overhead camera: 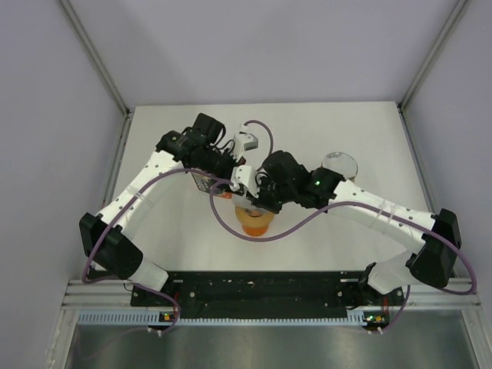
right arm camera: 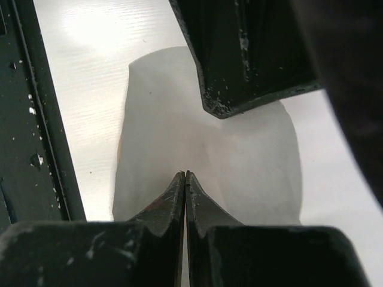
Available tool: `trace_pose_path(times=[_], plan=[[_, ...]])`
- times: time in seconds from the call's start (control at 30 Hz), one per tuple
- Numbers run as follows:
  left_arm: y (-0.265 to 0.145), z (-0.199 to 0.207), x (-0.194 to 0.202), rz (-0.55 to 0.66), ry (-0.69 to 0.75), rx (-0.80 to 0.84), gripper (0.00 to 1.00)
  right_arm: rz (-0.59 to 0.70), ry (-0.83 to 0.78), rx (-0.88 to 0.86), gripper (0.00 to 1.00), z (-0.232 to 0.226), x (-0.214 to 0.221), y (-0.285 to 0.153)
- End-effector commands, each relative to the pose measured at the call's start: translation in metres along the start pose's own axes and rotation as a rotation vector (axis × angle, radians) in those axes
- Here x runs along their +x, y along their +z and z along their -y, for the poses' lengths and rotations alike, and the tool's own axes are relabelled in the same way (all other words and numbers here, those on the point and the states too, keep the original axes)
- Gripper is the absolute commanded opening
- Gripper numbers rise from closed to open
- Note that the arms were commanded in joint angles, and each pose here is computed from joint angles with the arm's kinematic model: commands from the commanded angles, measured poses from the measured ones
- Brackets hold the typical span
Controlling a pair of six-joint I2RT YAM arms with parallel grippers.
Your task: Place the coffee filter in the dripper
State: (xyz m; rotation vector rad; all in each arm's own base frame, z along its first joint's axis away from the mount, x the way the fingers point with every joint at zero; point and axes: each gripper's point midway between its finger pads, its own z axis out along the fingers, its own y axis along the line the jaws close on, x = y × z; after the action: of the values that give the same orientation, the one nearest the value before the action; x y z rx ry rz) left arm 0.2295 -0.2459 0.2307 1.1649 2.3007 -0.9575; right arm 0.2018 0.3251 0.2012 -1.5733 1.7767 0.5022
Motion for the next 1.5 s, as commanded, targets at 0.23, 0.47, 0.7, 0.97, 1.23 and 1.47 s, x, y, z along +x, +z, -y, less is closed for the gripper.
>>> trace_pose_path(times=[0.23,0.47,0.7,0.97,1.23,1.47], plan=[[0.004,-0.012,-0.018,0.063,0.068,-0.041,0.00,-0.076,-0.114,-0.016,0.00,0.009,-0.022,0.019],[0.005,-0.010,-0.020,0.068,0.060,-0.024,0.00,-0.201,-0.143,-0.084,0.00,-0.002,0.002,0.034],[-0.001,-0.004,-0.030,0.091,0.069,-0.012,0.21,-0.287,-0.132,-0.172,0.00,-0.018,0.026,0.037],[-0.017,0.002,-0.045,0.142,0.041,0.012,0.48,-0.322,-0.133,-0.196,0.00,-0.022,0.038,0.044],[-0.043,-0.016,-0.064,0.269,-0.058,0.001,0.52,-0.372,-0.128,-0.208,0.00,-0.024,0.054,0.055],[-0.045,-0.026,-0.060,0.274,-0.079,-0.019,0.54,-0.424,-0.122,-0.198,0.00,-0.022,0.068,0.064]])
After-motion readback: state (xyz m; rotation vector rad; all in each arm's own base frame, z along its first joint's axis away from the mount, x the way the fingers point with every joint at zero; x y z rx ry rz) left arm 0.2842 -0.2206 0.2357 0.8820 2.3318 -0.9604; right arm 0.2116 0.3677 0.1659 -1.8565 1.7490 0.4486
